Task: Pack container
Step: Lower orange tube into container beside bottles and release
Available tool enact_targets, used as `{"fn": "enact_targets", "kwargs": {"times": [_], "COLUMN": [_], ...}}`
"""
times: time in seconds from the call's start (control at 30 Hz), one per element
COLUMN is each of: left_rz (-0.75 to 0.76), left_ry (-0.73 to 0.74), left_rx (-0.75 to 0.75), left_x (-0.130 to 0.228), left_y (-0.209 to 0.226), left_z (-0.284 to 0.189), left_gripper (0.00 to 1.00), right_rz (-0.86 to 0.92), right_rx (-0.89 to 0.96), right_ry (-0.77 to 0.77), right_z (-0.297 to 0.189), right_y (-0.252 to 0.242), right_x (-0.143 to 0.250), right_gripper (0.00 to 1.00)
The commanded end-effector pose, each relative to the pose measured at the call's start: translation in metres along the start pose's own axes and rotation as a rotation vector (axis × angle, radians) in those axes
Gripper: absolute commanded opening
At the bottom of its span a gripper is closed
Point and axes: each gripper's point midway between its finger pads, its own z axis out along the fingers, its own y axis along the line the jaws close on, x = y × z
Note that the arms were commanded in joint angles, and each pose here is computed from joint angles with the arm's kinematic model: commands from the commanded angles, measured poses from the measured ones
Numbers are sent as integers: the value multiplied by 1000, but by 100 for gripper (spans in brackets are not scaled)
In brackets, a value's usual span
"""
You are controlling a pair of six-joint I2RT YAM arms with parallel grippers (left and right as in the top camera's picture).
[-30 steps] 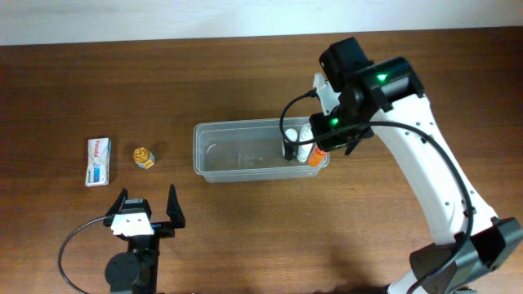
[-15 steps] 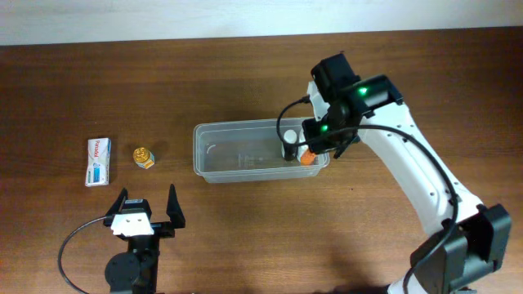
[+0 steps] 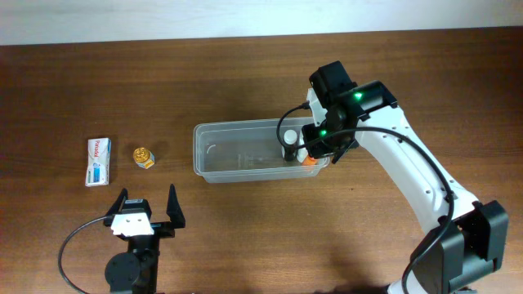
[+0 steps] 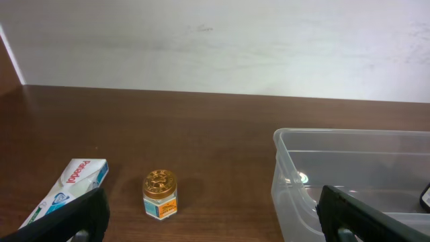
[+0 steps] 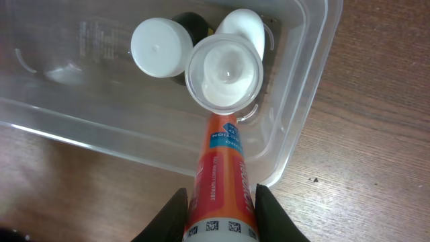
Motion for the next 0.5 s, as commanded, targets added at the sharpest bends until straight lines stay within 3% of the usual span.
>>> {"fn": "enact_targets", "kwargs": {"times": [0.0,0.47], "left_rz": [11,11], "left_ry": [0,0], "left_rx": [-10,-10], "left_x": [1,1], "left_y": [2,2], "left_z": [0,0], "left_gripper": [99,99], "right_rz": [-1,21], "right_rx": [38,93], "right_ry": [-14,10], "right_z": [-1,14], "right_y": [-4,-12], "right_x": [-2,-4], "right_gripper": [24,24]}}
